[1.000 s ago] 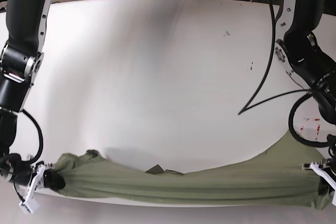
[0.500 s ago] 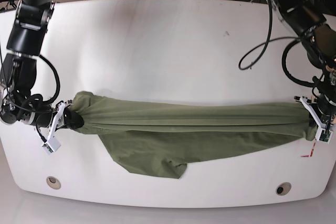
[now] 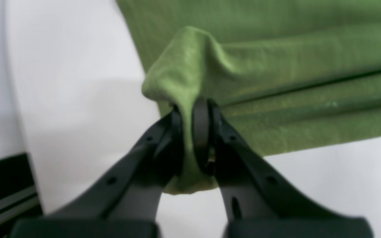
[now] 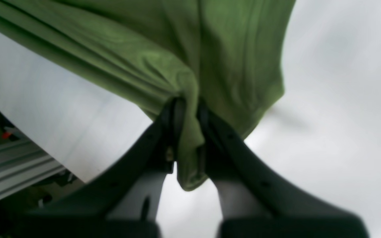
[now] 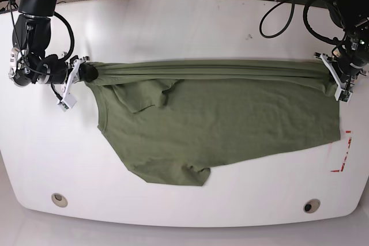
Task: Fold the T-shirt properly
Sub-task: 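Pull both grippers back to lay the shirt flat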
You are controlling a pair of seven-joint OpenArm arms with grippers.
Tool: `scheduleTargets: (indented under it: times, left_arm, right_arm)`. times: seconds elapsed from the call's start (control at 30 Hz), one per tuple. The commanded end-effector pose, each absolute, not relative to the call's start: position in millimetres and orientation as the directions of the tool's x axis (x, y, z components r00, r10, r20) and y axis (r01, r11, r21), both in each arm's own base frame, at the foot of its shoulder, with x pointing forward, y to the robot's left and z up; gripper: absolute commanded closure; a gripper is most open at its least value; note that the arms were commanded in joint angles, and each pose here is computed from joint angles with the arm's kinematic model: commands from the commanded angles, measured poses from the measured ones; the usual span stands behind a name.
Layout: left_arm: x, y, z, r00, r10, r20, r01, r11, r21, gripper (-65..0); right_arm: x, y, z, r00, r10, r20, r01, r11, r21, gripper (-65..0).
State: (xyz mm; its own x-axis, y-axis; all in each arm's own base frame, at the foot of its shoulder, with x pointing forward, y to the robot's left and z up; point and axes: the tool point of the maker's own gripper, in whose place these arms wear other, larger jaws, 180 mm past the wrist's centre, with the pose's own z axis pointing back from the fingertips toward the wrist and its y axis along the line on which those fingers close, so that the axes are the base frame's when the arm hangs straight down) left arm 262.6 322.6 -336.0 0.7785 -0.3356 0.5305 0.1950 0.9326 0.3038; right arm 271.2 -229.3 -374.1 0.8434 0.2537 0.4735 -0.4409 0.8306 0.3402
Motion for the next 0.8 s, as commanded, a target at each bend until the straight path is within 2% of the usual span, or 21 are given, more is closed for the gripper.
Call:
scheduleTargets:
  times: [0.0, 0.4, 0.53, 0.63, 0.67, 0.77]
  left_arm:
    - [261.8, 335.4, -324.6, 0.772, -0.354, 0.527, 0.179, 0.918, 0.355, 0.0]
    - [246.5, 350.1, -337.7, 0.811, -0.316, 0.493, 0.155, 0.928, 0.34, 0.0]
    - [242.6, 361.3, -345.2, 0.832, -0.31, 0.46, 0.16, 0.928, 0.336, 0.0]
    - [236.8, 365.0, -355.6, 0.851, -0.293, 0.437, 0.16, 0.935, 0.316, -1.9]
    - [235.5, 367.7, -356.3, 0.854, -0.293, 0.43, 0.16, 0.934, 0.318, -5.3]
    - [233.9, 374.9, -356.1, 0.861, -0.294, 0.416, 0.161, 0.932, 0.326, -20.6]
  right_arm:
    - [276.1, -227.7, -358.9, 0.809, 0.278, 0.519, -0.474, 0.829, 0.295, 0.0]
    - [262.6, -209.5, -368.9, 0.81, 0.306, 0.5, -0.501, 0.805, 0.318, -0.2]
    - [259.4, -207.1, -372.6, 0.812, 0.324, 0.485, -0.51, 0.799, 0.319, -6.2]
    - [248.8, -205.5, -378.0, 0.821, 0.327, 0.468, -0.506, 0.795, 0.333, -15.2]
    - [245.3, -205.5, -380.3, 0.825, 0.327, 0.46, -0.503, 0.795, 0.338, -18.9]
    - [242.0, -206.5, -383.1, 0.83, 0.329, 0.45, -0.499, 0.798, 0.338, -31.9]
